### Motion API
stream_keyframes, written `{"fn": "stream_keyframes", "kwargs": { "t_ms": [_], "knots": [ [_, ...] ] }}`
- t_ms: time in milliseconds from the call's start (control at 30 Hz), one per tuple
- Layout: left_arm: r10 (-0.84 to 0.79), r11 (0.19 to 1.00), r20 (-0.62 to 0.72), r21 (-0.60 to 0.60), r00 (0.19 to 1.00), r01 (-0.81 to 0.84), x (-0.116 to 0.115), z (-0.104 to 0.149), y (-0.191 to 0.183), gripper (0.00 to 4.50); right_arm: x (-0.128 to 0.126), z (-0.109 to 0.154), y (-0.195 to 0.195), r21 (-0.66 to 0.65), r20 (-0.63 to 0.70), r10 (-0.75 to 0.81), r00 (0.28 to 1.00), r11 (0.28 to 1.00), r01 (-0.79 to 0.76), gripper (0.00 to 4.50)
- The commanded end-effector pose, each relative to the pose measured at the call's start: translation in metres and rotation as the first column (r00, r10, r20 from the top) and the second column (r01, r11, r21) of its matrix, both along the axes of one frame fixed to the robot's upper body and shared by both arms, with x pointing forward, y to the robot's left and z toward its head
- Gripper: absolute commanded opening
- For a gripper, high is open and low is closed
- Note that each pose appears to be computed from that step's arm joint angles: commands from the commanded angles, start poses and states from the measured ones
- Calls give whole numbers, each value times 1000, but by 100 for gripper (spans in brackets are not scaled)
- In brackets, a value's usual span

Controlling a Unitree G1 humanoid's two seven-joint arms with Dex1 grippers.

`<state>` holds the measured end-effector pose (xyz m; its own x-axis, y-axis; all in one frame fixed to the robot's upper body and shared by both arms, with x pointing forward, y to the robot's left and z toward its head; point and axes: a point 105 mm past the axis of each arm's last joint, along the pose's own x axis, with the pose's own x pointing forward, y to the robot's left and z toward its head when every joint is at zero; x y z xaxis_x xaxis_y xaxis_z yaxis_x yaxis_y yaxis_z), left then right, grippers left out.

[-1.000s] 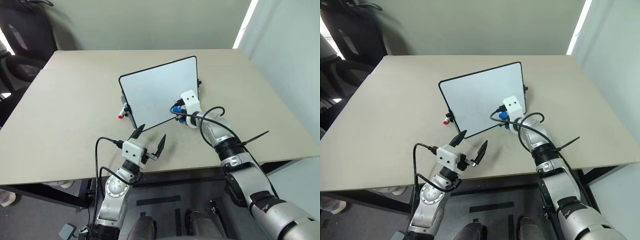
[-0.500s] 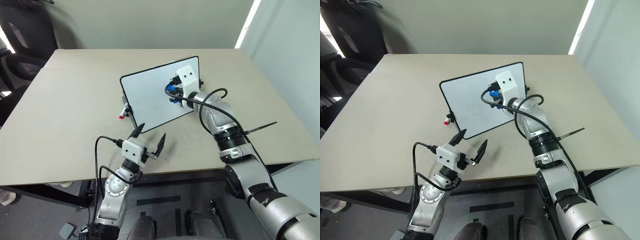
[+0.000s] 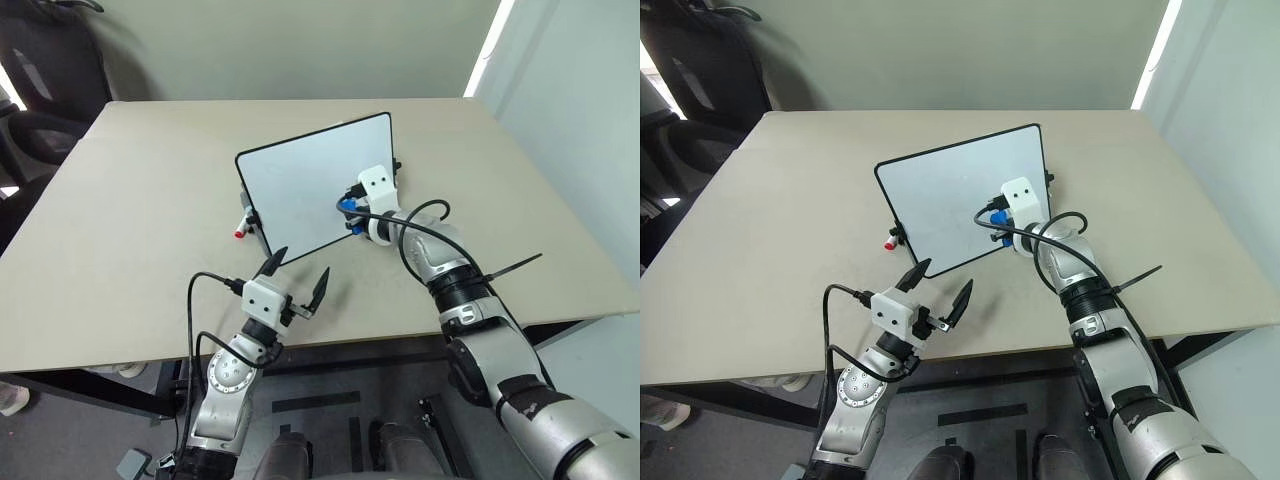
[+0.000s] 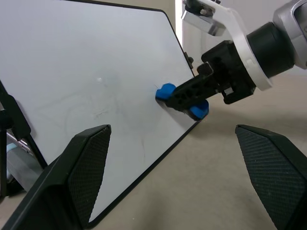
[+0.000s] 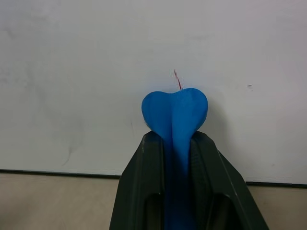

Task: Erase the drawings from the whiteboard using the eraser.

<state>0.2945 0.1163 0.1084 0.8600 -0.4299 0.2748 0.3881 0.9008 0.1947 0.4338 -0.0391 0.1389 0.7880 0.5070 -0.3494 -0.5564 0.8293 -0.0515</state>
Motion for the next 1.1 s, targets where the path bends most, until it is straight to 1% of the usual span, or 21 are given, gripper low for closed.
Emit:
{"fn": "stream_keyframes", "kwargs": {
  "t_ms": [33, 167, 233, 367, 500, 567, 667, 867, 1100],
  "knots": [
    [-7, 1000, 53, -1, 999, 7, -1, 14, -1, 450, -1, 1, 1, -12, -5, 10, 1000, 1000, -10, 39],
    [-3, 1000, 55, 0, 999, 3, 0, 14, 0, 450, 0, 1, -2, -29, -4, 7, 1000, 1000, -7, 39],
    [1, 1000, 57, 0, 998, -1, 2, 14, 1, 450, 2, 13, 0, -19, 34, 14, 999, 1000, -13, 39],
    [4, 1000, 60, 1, 998, -4, 3, 15, 2, 450, 4, 51, 8, 46, 118, 38, 992, 998, -44, 39],
    [6, 1000, 62, 2, 998, -6, 4, 15, 3, 450, 5, 73, 12, 103, 154, 42, 987, 993, -59, 39],
    [7, 1000, 63, 2, 998, -7, 4, 16, 3, 450, 5, 78, 14, 122, 163, 49, 985, 990, -69, 39],
    [10, 1000, 64, 2, 998, -10, 4, 16, 3, 450, 5, 72, 13, 122, 147, 48, 988, 990, -66, 39],
    [14, 1000, 68, 5, 998, -14, 3, 17, 5, 450, 8, 31, 2, 74, 38, 4, 999, 997, -7, 39],
    [13, 1000, 69, 10, 998, -13, 2, 18, 7, 450, 7, 6, -12, 47, -29, -35, 999, 998, 37, 39]
  ]
}}
